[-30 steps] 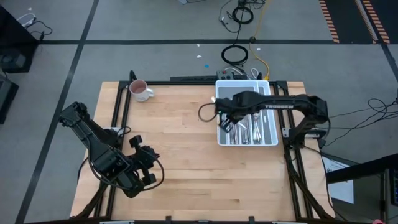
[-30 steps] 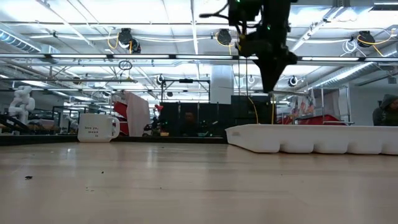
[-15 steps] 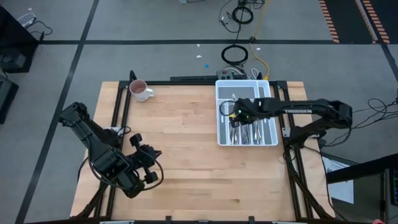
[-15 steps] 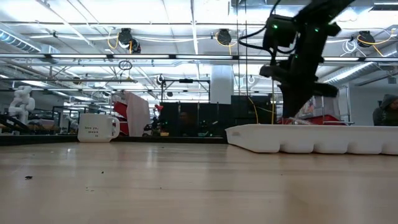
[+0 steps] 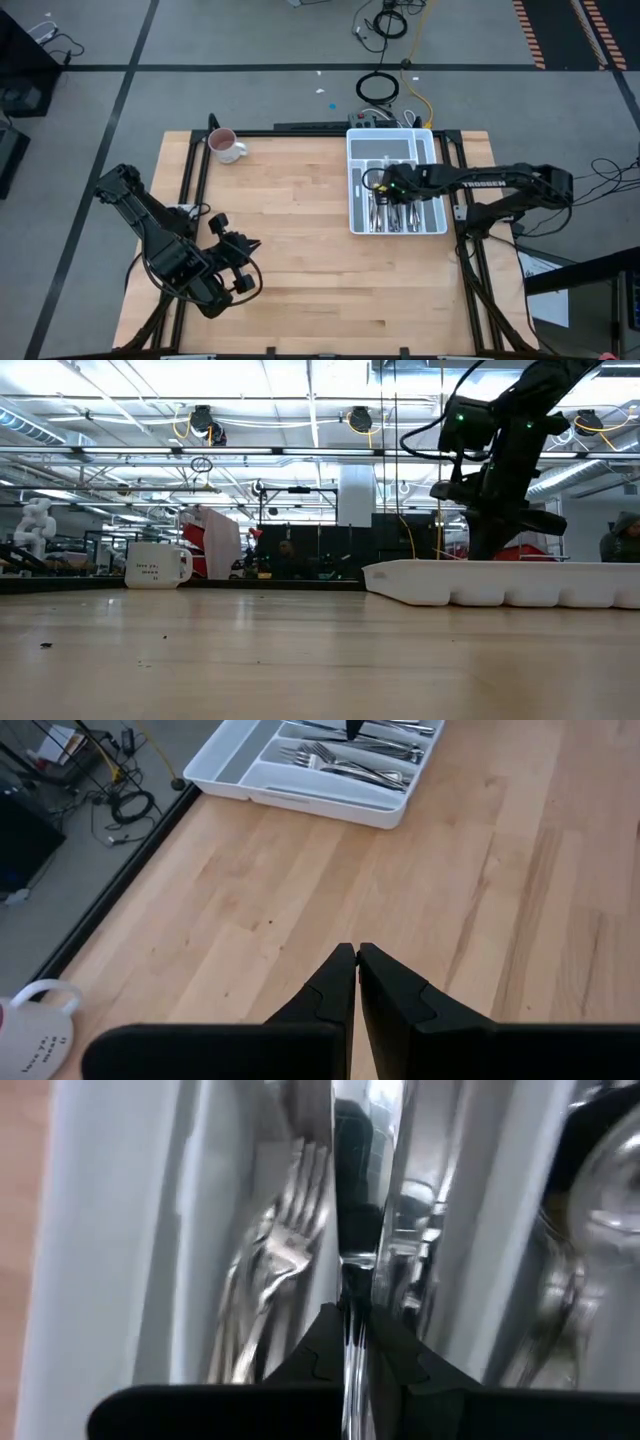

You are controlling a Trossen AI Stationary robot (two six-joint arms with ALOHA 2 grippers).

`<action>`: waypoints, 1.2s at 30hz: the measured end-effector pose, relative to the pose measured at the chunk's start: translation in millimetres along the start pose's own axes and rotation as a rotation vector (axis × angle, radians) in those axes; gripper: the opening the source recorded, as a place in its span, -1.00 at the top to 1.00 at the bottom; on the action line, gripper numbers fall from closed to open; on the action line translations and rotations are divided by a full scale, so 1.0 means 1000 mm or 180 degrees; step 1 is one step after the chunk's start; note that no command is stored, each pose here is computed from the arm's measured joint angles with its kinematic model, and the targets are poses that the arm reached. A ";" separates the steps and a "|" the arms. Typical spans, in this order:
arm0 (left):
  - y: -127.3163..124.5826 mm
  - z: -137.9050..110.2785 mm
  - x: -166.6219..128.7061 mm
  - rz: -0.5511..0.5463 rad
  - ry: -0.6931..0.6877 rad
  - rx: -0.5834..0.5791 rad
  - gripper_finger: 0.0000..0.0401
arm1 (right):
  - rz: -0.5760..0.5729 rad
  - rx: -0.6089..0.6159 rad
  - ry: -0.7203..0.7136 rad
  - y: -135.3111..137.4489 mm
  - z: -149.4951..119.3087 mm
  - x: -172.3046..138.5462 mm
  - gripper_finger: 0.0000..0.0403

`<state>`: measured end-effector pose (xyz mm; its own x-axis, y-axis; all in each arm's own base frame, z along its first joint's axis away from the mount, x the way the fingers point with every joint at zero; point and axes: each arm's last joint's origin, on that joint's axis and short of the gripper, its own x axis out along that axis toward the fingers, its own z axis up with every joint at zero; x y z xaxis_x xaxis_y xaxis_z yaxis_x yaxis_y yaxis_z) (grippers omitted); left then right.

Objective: Sort silverware
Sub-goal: Put the silver table knife into the silverware tray, then return to Home Position

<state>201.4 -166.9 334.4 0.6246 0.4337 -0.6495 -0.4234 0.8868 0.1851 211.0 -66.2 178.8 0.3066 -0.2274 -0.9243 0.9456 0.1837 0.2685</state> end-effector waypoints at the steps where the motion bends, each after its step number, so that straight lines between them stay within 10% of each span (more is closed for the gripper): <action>1: 0.000 0.000 0.000 0.0001 -0.0001 0.0001 0.87 | -0.0022 0.0033 -0.0004 -0.001 0.001 0.000 1.00; 26: -0.002 0.002 0.000 -0.0013 -0.0108 -0.0099 0.87 | -0.0020 -0.0016 0.0084 0.000 -0.008 -0.005 0.45; 36: 0.011 0.010 -0.005 0.0484 -0.1074 -0.0683 0.87 | 0.1701 -0.1836 -0.0500 0.011 -0.028 -0.126 0.49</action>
<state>200.6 -157.7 347.0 0.7091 0.6164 -0.3423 -0.6319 0.7710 0.0793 179.5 -9.4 290.2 0.7544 -0.0931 -0.6498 0.4744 0.7615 0.4417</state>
